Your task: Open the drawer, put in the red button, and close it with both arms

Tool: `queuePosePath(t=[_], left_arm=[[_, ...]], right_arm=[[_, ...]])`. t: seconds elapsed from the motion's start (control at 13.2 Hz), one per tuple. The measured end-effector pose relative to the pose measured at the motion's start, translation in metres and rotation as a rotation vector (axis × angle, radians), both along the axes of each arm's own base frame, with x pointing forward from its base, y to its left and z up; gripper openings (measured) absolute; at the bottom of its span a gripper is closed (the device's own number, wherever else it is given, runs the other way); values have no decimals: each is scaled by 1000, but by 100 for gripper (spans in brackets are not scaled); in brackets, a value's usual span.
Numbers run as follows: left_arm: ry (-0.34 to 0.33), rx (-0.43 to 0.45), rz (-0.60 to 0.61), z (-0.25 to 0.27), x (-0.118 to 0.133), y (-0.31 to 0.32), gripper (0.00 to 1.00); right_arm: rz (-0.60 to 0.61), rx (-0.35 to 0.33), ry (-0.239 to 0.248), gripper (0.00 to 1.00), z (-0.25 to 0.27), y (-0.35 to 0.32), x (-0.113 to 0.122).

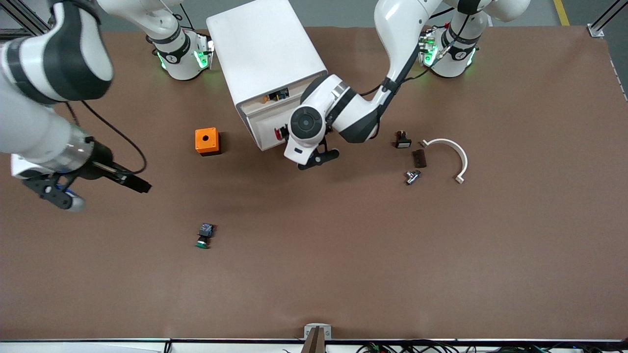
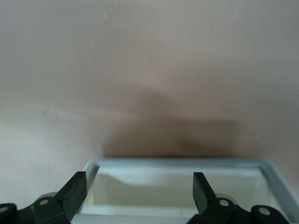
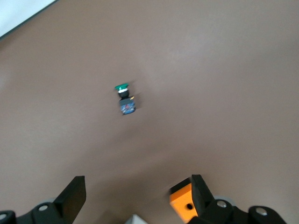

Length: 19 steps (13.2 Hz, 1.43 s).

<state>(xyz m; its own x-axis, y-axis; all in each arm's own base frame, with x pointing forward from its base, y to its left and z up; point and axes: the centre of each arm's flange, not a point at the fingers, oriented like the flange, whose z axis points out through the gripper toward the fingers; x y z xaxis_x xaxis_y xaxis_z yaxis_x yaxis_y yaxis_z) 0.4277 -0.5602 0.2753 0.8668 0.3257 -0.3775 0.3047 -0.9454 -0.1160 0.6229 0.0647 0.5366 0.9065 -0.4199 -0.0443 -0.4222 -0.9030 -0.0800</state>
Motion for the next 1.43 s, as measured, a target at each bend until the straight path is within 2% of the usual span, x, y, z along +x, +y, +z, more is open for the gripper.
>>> queuePosePath(t=[0.23, 0.38, 0.53, 0.68, 0.83, 1.06, 1.28, 1.43], left_arm=[[47, 14, 5, -1, -33, -20, 100], [64, 15, 8, -1, -48, -30, 100], [67, 16, 10, 0, -51, -32, 100], [36, 30, 12, 1, -39, -25, 100], [-73, 79, 25, 10, 7, 5, 100], [-270, 138, 92, 74, 113, 103, 100], [-337, 100, 65, 149, 186, 227, 100], [-342, 71, -8, 184, 210, 305, 100]], right_arm=[[173, 4, -11, 100, 16, -65, -8], [244, -6, -13, 100, 26, -90, -16], [289, -34, -11, 100, 43, -103, -28], [337, -89, -17, 100, 60, -106, -38], [375, -103, -10, 100, 68, -101, -44], [385, -113, -5, 100, 66, -100, -44], [380, -116, -10, 100, 67, -103, -44], [376, -116, -9, 100, 67, -107, -44]])
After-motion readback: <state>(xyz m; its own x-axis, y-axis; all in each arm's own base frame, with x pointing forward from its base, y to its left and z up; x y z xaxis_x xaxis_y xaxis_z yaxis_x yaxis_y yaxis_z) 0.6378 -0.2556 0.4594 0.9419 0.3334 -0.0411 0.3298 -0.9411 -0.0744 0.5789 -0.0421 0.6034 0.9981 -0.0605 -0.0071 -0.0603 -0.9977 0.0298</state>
